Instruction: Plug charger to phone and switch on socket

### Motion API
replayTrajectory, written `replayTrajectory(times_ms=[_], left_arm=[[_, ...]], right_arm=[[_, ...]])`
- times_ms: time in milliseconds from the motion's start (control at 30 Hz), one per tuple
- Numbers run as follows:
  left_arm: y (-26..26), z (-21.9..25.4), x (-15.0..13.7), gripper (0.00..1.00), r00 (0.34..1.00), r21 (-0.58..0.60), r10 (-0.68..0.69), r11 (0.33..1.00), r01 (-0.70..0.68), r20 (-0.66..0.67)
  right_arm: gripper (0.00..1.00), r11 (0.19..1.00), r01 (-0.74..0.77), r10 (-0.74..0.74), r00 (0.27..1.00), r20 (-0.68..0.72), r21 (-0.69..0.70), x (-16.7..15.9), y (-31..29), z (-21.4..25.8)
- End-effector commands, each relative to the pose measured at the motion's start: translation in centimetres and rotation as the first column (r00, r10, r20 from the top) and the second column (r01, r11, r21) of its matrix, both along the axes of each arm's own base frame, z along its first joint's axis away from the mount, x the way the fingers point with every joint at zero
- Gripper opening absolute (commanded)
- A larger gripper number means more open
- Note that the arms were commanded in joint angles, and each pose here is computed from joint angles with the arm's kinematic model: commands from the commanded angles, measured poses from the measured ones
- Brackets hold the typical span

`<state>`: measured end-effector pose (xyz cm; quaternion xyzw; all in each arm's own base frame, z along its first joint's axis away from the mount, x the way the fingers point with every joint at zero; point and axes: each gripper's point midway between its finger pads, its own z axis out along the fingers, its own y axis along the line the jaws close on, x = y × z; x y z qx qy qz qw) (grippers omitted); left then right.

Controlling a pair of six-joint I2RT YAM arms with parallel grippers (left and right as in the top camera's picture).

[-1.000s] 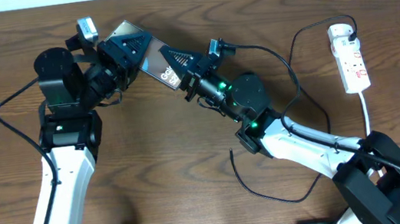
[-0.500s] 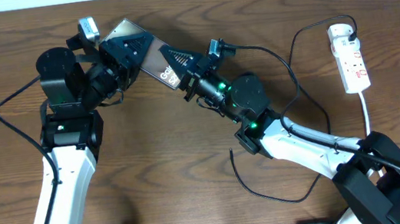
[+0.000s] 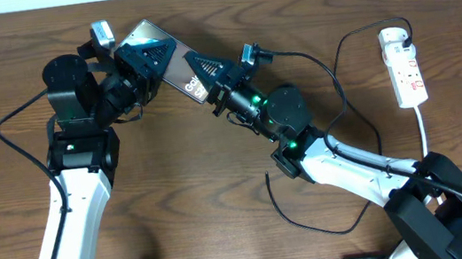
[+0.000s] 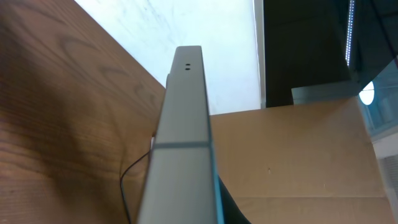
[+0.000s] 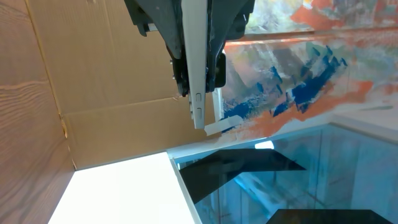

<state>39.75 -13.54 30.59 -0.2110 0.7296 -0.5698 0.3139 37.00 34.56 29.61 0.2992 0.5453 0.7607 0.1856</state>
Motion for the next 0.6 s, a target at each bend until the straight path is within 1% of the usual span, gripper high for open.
replayTrajectory(times_ms=[0, 300, 467, 567], left_arm=[[-1.64, 0.68, -0.83, 0.07, 0.996, 0.015, -0.078, 0.997, 0.077, 0.048], [-1.62, 0.67, -0.8, 0.07, 0.996, 0.016, -0.075, 0.997, 0.075, 0.049], [-1.6, 0.67, -0.79, 0.07, 0.996, 0.015, -0.075, 0.997, 0.074, 0.048], [-1.6, 0.67, -0.79, 0.07, 0.996, 0.015, -0.075, 0.997, 0.074, 0.048]], right_arm=[[0.01, 0.984, -0.178, 0.178, 0.983, 0.037, -0.01, -3.7, 3.29, 1.04], [0.02, 0.984, -0.178, 0.178, 0.983, 0.036, -0.01, -3.7, 3.29, 1.04], [0.06, 0.984, -0.178, 0.178, 0.983, 0.036, -0.01, -3.7, 3.29, 1.04], [0.05, 0.984, -0.178, 0.178, 0.983, 0.036, -0.01, -3.7, 3.29, 1.04]])
